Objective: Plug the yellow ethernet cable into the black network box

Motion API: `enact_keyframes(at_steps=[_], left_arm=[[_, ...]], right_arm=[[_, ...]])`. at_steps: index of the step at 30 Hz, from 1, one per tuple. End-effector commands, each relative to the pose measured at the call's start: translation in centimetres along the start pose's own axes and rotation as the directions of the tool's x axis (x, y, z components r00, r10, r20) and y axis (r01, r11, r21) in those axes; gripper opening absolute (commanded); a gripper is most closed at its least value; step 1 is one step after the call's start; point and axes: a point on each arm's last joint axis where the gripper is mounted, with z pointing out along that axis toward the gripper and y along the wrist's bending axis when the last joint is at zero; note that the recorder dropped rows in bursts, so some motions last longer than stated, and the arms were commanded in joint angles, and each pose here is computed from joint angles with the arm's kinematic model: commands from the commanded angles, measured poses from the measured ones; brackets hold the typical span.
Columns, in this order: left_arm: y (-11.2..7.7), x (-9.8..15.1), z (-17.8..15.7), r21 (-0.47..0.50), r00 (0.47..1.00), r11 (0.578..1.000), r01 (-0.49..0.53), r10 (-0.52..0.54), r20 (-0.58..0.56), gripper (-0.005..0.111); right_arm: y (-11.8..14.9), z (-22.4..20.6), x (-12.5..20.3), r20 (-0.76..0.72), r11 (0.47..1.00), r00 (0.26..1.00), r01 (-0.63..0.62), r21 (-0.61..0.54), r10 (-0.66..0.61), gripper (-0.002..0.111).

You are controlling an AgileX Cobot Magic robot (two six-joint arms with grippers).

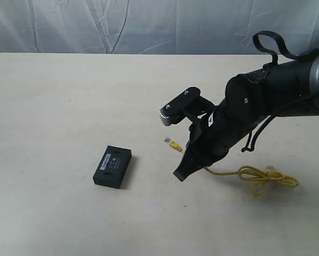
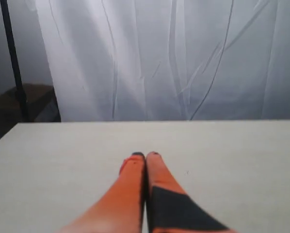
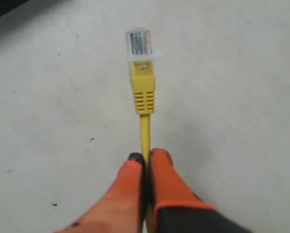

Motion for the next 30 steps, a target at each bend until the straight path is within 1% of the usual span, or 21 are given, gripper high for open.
enact_keyframes(at_steps=[1, 3, 4, 6, 7, 9, 11, 13, 15, 17, 20, 23, 25, 27, 29, 30], left_arm=[[0.2, -2.6, 3.8, 0.012, 0.966, 0.997, -0.072, 0.073, -0.249, 0.000], [0.1, -2.6, 6.6, 0.049, 0.913, 0.995, -0.084, 0.096, -0.398, 0.000], [-0.1, -2.4, 8.1, 0.078, 0.876, 0.993, -0.085, 0.112, -0.470, 0.000], [-0.6, -1.4, 11.1, 0.162, 0.786, 0.985, -0.064, 0.150, -0.600, 0.000], [-0.9, -1.0, 12.4, 0.201, 0.751, 0.978, -0.050, 0.169, -0.638, 0.000], [-1.8, 0.6, 15.2, 0.300, 0.663, 0.954, 0.012, 0.217, -0.717, 0.000], [-2.5, 2.0, 17.5, 0.404, 0.611, 0.914, 0.047, 0.293, -0.735, 0.000], [-3.5, 3.4, 19.5, 0.499, 0.593, 0.863, 0.077, 0.363, -0.719, 0.000], [-4.7, 4.7, 21.3, 0.597, 0.591, 0.798, 0.078, 0.445, -0.673, 0.000], [-5.8, 6.0, 22.8, 0.661, 0.578, 0.746, 0.083, 0.504, -0.641, 0.000], [-7.2, 8.0, 24.4, 0.717, 0.539, 0.689, 0.102, 0.568, -0.622, 0.000], [-8.7, 9.6, 25.2, 0.778, 0.512, 0.612, 0.139, 0.628, -0.586, 0.000], [-9.6, 10.5, 25.5, 0.811, 0.509, 0.564, 0.156, 0.658, -0.556, 0.000], [-10.7, 11.5, 25.7, 0.840, 0.505, 0.513, 0.176, 0.686, -0.524, 0.000], [-11.4, 12.0, 25.8, 0.859, 0.509, 0.482, 0.174, 0.703, -0.498, 0.000], [-11.5, 12.1, 25.8, 0.862, 0.516, 0.474, 0.180, 0.701, -0.493, 0.000]], right_arm=[[0.0, -0.3, 0.1, 0.007, 1.000, 1.000, -0.008, -0.008, 0.008, -0.001], [0.1, -0.3, 0.0, 0.011, 0.999, 0.999, -0.030, -0.020, 0.031, -0.001], [0.2, -0.3, 0.0, 0.012, 0.999, 0.999, -0.036, -0.022, 0.036, -0.001], [0.2, -0.3, 0.0, 0.015, 0.998, 0.999, -0.047, -0.030, 0.048, -0.001], [0.2, -0.3, 0.0, 0.016, 0.999, 0.999, -0.044, -0.031, 0.045, -0.001], [0.2, -0.3, 0.0, 0.015, 0.999, 1.000, -0.011, -0.032, 0.012, -0.001], [0.4, -0.2, 0.0, 0.012, 0.999, 1.000, 0.029, -0.034, -0.028, -0.001], [0.9, -0.2, -0.1, 0.012, 0.997, 0.998, 0.063, -0.039, -0.062, -0.001], [1.8, 0.1, -0.2, 0.004, 0.993, 0.994, 0.112, -0.044, -0.112, -0.001], [2.7, 0.6, -0.2, -0.015, 0.982, 0.983, 0.183, -0.041, -0.184, -0.001], [3.5, 1.9, 0.0, -0.048, 0.971, 0.970, 0.235, -0.049, -0.237, -0.001], [3.9, 3.1, 0.0, -0.067, 0.967, 0.966, 0.246, -0.060, -0.250, -0.001], [4.1, 3.7, -0.1, -0.060, 0.965, 0.964, 0.257, -0.056, -0.260, -0.001], [4.9, 4.1, -0.6, -0.035, 0.956, 0.956, 0.289, -0.049, -0.291, -0.001], [5.7, 4.3, -1.1, -0.026, 0.936, 0.936, 0.350, -0.040, -0.351, -0.001], [6.0, 4.3, -1.1, -0.023, 0.926, 0.926, 0.375, -0.036, -0.376, -0.001]])
